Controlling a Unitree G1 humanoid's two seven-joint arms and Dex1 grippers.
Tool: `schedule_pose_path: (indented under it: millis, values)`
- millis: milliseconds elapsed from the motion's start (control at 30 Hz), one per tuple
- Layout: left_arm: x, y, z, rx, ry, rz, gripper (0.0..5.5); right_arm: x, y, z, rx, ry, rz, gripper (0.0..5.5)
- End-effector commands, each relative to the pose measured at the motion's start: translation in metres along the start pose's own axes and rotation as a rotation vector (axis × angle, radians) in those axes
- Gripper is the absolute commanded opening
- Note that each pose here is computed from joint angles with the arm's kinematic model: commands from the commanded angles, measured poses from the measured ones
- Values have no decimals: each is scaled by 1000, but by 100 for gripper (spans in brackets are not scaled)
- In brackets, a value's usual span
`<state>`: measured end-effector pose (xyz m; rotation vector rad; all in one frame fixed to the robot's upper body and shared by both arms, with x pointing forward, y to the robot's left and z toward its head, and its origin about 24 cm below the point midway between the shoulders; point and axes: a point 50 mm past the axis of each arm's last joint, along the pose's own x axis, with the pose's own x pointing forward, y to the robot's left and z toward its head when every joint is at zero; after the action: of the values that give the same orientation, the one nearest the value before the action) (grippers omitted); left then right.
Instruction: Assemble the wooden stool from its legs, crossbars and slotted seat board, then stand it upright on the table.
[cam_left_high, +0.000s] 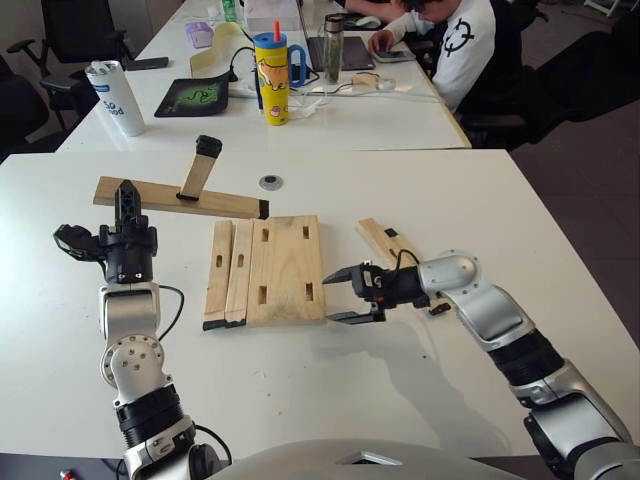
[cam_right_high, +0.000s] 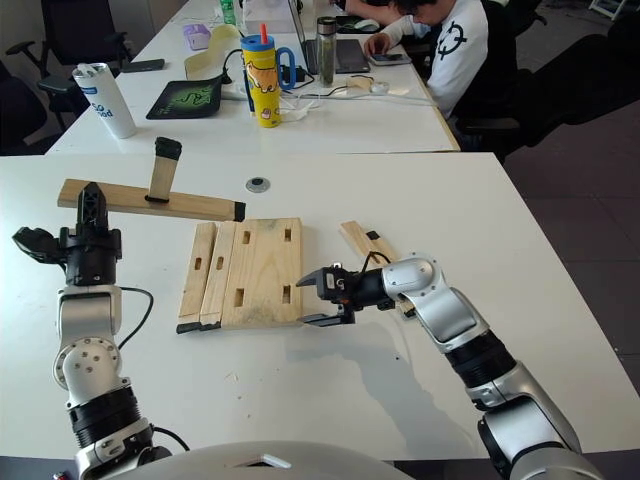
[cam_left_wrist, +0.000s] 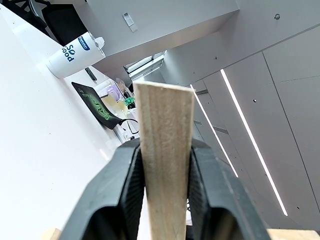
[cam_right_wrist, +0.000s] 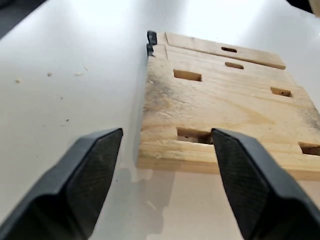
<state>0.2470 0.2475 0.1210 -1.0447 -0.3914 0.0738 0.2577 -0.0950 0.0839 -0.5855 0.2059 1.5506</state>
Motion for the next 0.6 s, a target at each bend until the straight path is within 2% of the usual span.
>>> schedule_pose_path:
  millis: [33,300,600]
  values:
    - [3,-3,-1,-1,11,-4,105,14,-2,3,-18,65,59,329]
    - [-4,0,-1,5,-1,28,105,34,-2,-12,-47,225,14,329]
    - [-3,-1,-2,56,14,20,105,49,-15,-34,140,321,-245,329]
